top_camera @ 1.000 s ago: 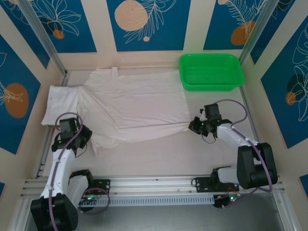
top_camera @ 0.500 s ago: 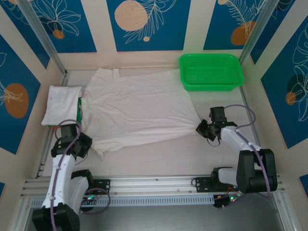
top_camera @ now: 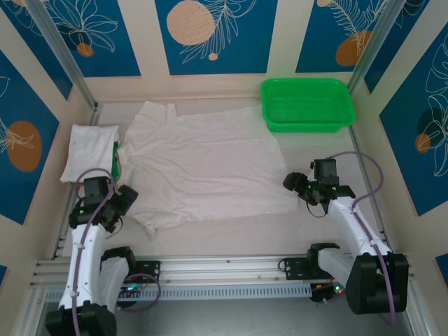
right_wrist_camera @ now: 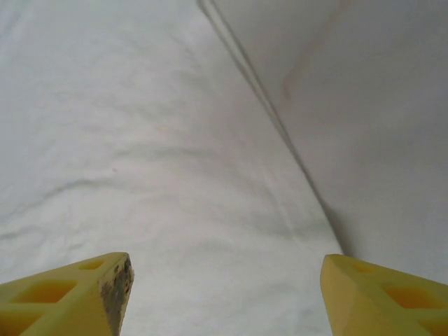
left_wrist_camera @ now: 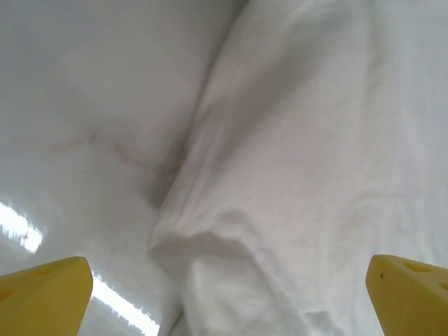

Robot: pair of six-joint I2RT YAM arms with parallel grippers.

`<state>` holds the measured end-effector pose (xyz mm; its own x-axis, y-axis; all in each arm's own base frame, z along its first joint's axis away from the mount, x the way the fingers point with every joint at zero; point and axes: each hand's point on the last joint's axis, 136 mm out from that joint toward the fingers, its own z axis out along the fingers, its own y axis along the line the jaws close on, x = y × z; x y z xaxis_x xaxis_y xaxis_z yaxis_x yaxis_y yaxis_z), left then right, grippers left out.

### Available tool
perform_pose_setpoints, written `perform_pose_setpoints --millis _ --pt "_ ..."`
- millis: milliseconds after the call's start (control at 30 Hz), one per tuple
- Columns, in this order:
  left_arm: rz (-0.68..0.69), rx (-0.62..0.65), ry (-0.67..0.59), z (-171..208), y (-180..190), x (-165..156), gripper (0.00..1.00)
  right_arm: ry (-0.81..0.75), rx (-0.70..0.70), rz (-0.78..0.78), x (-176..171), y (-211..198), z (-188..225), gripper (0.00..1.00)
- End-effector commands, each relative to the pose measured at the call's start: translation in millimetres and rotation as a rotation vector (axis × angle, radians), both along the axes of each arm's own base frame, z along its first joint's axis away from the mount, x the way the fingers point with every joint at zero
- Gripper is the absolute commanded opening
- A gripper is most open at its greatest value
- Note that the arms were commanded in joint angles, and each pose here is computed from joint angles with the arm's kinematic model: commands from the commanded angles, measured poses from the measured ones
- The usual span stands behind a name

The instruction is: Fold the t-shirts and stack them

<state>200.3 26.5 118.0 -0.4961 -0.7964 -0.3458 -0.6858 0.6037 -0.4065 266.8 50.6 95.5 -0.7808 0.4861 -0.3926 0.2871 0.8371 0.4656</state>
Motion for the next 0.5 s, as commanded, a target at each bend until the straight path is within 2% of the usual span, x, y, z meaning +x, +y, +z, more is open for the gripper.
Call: perform_pose_setpoints --millis 0,67,200,333,467 --pt "-0.108 0.117 -0.161 42.2 4.8 37.5 1.0 -0.157 -0.058 0.113 39.4 14.7 31.9 0.72" --pt "-0.153 0.125 -0.2 49.9 -3.5 60.9 1.0 -0.179 -0.078 0.153 63.3 28.0 34.8 0.72" --pt "-0.241 0.157 -0.177 46.1 -24.0 108.3 1.0 -0.185 -0.136 0.225 118.0 62.4 30.2 0.7" --pt "-0.245 0.12 -0.181 32.2 -35.5 149.7 1.0 -0.174 -0.157 0.23 170.2 77.9 19.1 0.63" --pt "-0.252 0.08 -0.166 17.9 -45.7 174.4 1.0 -0.188 -0.115 0.305 215.4 102.7 22.5 0.6"
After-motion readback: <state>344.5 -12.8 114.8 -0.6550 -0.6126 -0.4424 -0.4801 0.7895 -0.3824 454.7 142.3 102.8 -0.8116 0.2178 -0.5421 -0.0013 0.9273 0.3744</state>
